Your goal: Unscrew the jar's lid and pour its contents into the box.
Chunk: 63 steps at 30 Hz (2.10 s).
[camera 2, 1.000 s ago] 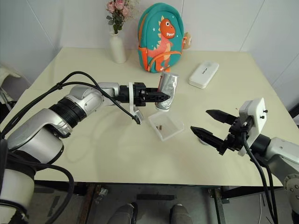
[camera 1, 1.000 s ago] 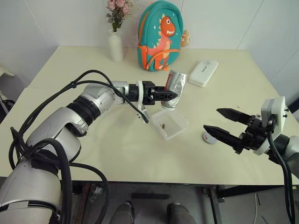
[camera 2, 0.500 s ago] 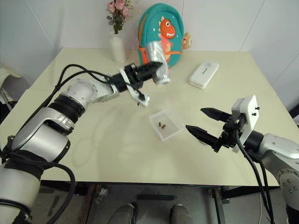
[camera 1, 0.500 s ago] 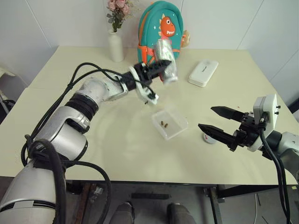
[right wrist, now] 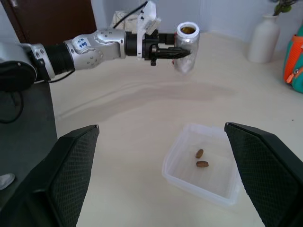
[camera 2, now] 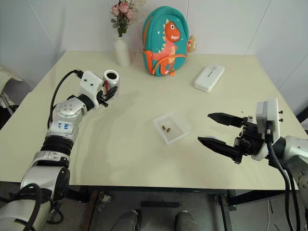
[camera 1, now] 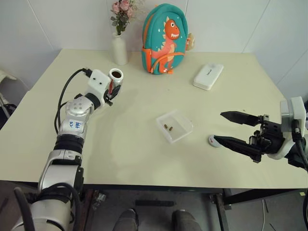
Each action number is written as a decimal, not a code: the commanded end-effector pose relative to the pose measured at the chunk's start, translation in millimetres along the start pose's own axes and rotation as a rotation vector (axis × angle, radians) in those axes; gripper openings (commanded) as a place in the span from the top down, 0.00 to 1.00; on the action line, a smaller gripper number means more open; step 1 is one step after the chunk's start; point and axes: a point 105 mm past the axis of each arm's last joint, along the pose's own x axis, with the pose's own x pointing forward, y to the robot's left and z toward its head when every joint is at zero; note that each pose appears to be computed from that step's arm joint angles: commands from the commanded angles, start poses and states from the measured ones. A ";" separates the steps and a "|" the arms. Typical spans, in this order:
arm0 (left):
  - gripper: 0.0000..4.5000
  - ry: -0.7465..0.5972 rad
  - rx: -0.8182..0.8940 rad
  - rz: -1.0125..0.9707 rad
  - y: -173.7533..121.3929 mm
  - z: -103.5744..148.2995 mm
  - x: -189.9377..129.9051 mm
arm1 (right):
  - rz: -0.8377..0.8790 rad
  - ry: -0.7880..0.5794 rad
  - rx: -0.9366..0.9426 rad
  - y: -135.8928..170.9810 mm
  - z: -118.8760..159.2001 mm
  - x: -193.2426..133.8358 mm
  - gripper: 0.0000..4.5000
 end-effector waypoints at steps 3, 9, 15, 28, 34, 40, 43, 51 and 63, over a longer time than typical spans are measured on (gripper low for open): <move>0.58 -0.081 -0.162 -0.104 -16.2 7.8 -11.5 | 0.005 -0.023 -0.067 -7.2 12.2 3.2 0.01; 0.58 -0.049 -0.240 -0.203 -32.6 -3.8 -14.7 | 0.018 -0.022 -0.074 -11.6 11.3 6.8 0.01; 0.58 -0.018 -0.301 -0.232 -36.1 -13.7 -17.3 | 0.034 -0.014 -0.070 -13.0 9.0 6.7 0.01; 0.23 0.016 -0.310 -0.251 -40.5 -21.6 -20.3 | 0.030 -0.021 -0.086 -17.3 10.3 14.6 0.00; 0.01 0.032 -0.270 -0.241 -39.0 -20.9 -23.2 | 0.028 -0.021 -0.096 -20.8 11.2 15.0 0.00; 0.01 0.043 -0.257 -0.222 -30.9 -18.4 -32.4 | 0.026 -0.022 -0.103 -24.8 11.7 15.5 0.00; 0.01 0.087 -0.234 -0.215 -26.1 -20.4 -44.4 | 0.026 -0.025 -0.107 -27.7 11.2 16.3 0.00; 0.01 0.169 -0.202 -0.198 -14.7 -23.3 -73.6 | 0.028 -0.017 -0.113 -32.6 10.5 14.6 0.00; 0.01 0.062 -0.035 -0.431 15.2 20.5 -153.9 | 0.032 0.016 -0.145 -39.8 16.0 9.1 0.00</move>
